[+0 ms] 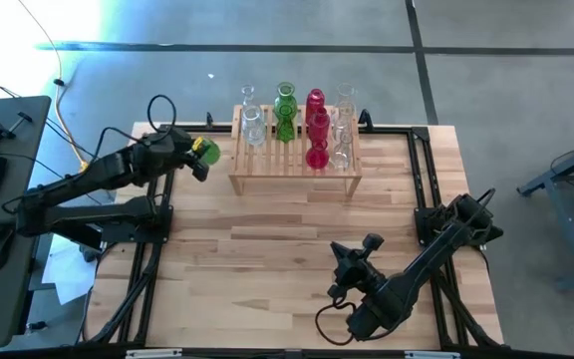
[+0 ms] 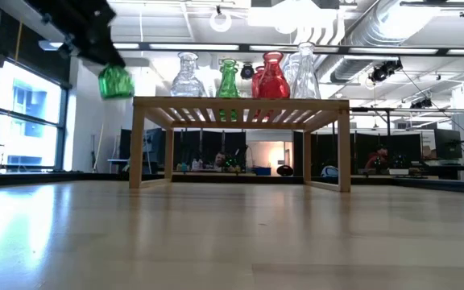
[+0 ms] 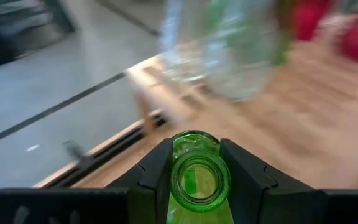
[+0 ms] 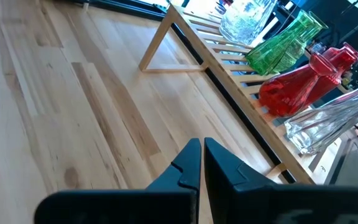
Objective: Sort vases onto shelf
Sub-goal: Put the green vase on the shelf aligned with the other green vases
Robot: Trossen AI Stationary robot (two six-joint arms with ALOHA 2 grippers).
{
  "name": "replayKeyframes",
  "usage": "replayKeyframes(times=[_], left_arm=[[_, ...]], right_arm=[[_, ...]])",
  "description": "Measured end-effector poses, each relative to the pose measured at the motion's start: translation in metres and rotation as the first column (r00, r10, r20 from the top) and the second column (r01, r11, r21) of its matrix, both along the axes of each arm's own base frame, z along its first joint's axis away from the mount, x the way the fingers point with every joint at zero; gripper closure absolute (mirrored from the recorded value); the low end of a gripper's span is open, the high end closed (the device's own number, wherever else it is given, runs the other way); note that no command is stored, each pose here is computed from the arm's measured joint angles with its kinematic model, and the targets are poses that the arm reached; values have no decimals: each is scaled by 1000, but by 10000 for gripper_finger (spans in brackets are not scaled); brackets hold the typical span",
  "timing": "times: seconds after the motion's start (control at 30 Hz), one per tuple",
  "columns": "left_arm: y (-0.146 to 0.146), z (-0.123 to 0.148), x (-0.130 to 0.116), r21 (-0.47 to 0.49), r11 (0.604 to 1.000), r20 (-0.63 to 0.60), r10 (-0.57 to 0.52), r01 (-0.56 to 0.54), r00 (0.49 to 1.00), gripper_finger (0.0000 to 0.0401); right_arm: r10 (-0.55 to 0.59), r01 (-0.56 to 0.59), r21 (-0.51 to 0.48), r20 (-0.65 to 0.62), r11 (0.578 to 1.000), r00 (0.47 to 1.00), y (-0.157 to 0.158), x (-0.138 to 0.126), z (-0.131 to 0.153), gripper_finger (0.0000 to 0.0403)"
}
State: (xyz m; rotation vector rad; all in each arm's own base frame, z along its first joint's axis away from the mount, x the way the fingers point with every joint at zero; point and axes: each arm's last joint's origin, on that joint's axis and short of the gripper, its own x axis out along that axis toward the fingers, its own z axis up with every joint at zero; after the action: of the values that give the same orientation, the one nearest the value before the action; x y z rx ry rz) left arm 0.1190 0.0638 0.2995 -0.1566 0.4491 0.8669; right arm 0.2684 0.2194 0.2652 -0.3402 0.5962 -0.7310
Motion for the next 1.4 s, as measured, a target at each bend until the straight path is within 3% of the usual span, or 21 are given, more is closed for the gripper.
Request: replayKeyframes(times=[0.3, 0.57, 1.07, 1.4], left_arm=[[-25, 24, 19, -21, 974, 82, -225, 227, 971, 298], [-38, 40, 65, 19, 948, 55, -319, 318, 946, 298], [-14, 63, 182, 12, 932, -105, -358, 362, 928, 298], [16, 34, 215, -59, 947, -187, -321, 315, 929, 298]], right_arm=[[1, -1, 5, -16, 1000, 1000, 0, 0, 0, 403], [1, -1, 5, -17, 1000, 1000, 0, 0, 0, 403], [3, -3, 1, -23, 1000, 1000, 0, 0, 0, 403], [2, -2, 9, -30, 1000, 1000, 0, 0, -1, 403]])
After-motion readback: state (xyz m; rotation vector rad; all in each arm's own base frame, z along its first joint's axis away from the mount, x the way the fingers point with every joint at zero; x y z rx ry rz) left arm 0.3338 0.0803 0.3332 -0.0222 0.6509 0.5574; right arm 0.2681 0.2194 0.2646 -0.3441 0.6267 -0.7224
